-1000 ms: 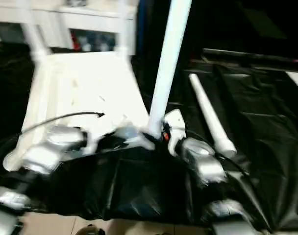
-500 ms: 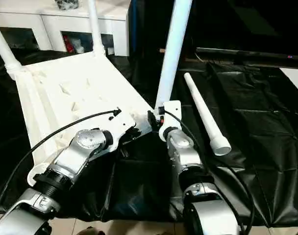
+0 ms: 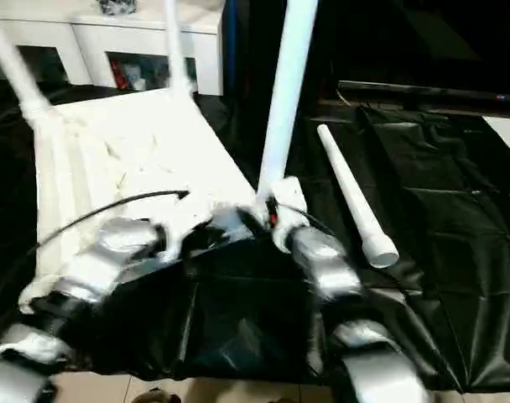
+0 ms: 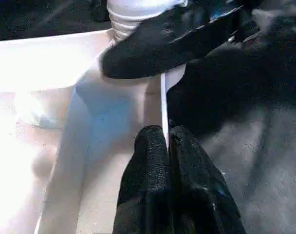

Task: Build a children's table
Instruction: Insert table leg to table base

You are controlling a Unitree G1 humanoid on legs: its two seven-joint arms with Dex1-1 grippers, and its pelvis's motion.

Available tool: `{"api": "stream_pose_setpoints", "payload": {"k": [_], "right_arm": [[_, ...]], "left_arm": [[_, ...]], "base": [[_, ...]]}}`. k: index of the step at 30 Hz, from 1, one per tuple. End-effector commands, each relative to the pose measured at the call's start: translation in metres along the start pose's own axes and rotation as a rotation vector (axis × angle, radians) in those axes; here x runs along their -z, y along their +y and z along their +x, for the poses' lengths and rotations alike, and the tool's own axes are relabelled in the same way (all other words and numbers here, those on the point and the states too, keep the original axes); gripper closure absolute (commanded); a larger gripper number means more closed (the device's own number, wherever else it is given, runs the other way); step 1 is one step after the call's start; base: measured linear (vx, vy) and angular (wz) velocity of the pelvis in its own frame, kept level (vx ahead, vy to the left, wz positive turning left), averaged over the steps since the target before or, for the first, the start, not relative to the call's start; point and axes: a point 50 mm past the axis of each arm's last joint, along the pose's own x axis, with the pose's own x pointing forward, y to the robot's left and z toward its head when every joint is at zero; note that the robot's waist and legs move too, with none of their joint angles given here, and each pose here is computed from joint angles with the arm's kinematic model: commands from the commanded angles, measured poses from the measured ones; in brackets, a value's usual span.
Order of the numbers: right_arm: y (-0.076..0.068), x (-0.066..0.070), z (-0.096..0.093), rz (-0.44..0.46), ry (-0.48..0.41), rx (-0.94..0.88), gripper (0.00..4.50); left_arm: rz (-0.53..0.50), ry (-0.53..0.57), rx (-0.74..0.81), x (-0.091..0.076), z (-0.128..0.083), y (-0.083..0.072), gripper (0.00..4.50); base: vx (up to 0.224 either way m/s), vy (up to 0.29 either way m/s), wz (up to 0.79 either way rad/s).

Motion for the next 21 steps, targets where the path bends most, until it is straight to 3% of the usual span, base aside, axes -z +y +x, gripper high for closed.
{"api": "stream_pose_setpoints", "payload": {"k": [1, 9, 21], "right_arm": [[0.008, -0.003, 0.001, -0.019, 0.007, -0.118, 0.66], [0.017, -0.006, -0.034, -0.070, 0.075, -0.483, 0.66], [0.033, -0.003, -0.045, -0.074, 0.119, -0.614, 1.47]], "left_arm": [[0.065, -0.095, 0.113, -0.018, 0.007, -0.012, 4.50], [0.099, -0.025, 0.294, -0.001, -0.018, -0.011, 4.50], [0.116, 0.021, 0.353, 0.007, -0.026, -0.009, 4.50]], "base": [[0.000, 0.000, 0.00], [0.000, 0.000, 0.00], [0.000, 0.000, 0.00]]}}
